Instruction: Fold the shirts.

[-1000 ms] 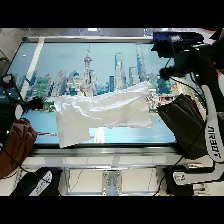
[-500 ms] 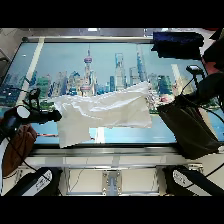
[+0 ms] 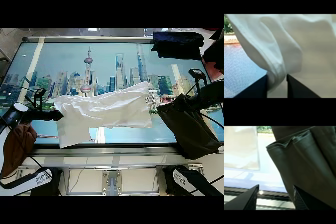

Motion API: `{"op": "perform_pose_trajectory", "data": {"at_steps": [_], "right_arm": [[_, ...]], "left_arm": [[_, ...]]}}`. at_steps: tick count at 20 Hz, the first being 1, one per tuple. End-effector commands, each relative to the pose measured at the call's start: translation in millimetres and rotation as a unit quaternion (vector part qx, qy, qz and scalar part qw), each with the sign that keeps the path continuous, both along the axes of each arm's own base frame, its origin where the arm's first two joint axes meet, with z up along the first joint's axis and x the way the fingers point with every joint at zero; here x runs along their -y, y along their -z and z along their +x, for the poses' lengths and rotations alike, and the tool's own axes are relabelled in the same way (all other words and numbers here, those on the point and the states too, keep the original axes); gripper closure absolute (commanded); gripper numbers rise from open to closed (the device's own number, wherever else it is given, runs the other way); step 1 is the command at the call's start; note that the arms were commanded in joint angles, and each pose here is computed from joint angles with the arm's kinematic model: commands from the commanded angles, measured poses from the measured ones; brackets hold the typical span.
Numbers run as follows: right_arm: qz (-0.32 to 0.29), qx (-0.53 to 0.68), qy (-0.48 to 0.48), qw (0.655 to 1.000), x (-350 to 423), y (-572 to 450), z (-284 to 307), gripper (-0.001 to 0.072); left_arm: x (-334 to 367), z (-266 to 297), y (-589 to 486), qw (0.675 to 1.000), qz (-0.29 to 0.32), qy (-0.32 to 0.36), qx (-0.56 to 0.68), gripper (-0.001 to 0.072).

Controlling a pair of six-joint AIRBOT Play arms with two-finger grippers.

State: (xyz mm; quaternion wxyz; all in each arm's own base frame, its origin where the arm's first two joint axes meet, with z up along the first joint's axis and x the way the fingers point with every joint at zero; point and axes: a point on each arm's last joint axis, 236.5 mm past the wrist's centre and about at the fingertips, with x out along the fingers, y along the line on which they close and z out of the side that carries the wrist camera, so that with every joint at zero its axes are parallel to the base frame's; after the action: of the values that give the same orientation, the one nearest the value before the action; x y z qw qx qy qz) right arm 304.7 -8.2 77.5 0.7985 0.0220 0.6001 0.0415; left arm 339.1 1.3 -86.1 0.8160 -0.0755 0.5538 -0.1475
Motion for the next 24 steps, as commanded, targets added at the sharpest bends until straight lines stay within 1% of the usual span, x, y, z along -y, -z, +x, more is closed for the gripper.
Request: {"op": "perform_pose_trajectory", "data": {"at_steps": [1,2,7,8,9,10,11,13,15,16,19,22,24], "right_arm": [[0.021,0.003,0.004,1.0,-9.0,-1.6,0.7,0.0214],[0.024,0.003,0.003,1.0,-10.3,-1.4,0.4,0.0213],[0.026,0.008,0.01,1.0,-12.4,29.5,-15.2,0.0214],[0.04,0.028,0.031,0.998,-17.4,42.3,-19.0,0.0214],[0.069,0.056,0.073,0.993,-24.6,54.4,-20.0,0.0214],[0.107,0.086,0.122,0.983,-33.0,64.9,-19.6,0.0214],[0.155,0.115,0.177,0.965,-41.8,75.3,-19.5,0.0215],[0.248,0.137,0.301,0.911,-50.4,95.4,-24.4,0.0214],[0.292,0.126,0.38,0.869,-51.0,116.9,-35.1,0.0214],[0.303,0.117,0.4,0.857,-52.0,124.8,-38.9,0.0214],[0.309,0.091,0.412,0.852,-57.0,134.6,-43.1,0.0214],[0.307,0.047,0.422,0.852,-65.7,153.8,-49.1,0.0215],[0.302,0.045,0.419,0.855,-70.7,162.8,-44.2,0.0217]], "left_arm": [[-0.8,1.1,8.3,1.0,-0.004,0.005,-0.005,0.0646],[-1.2,1.5,8.3,1.0,-0.003,0.004,-0.004,0.0697],[-1.3,1.8,6.0,1.0,-0.002,0.005,-0.001,0.0696],[-0.6,1.2,5.0,1.0,-0.003,0.006,-0.001,0.0696],[0.7,-0.3,4.4,1.0,-0.006,0.008,-0.004,0.0697],[2.4,-2.5,4.2,1.0,-0.009,0.011,-0.007,0.0697],[4.1,-4.7,4.0,1.0,-0.012,0.014,-0.011,0.0697],[6.9,-8.4,4.2,1.0,-0.017,0.018,-0.018,0.0697],[9.4,-11.8,4.2,0.999,-0.021,0.023,-0.025,0.0697],[10.1,-12.8,4.3,0.999,-0.023,0.024,-0.026,0.0696],[10.6,-13.1,4.3,0.999,-0.024,0.024,-0.027,0.0697],[10.7,-13.2,4.3,0.999,-0.024,0.022,-0.028,0.0697],[11.7,-14.6,4.3,0.999,-0.026,0.024,-0.031,0.0696]]}}
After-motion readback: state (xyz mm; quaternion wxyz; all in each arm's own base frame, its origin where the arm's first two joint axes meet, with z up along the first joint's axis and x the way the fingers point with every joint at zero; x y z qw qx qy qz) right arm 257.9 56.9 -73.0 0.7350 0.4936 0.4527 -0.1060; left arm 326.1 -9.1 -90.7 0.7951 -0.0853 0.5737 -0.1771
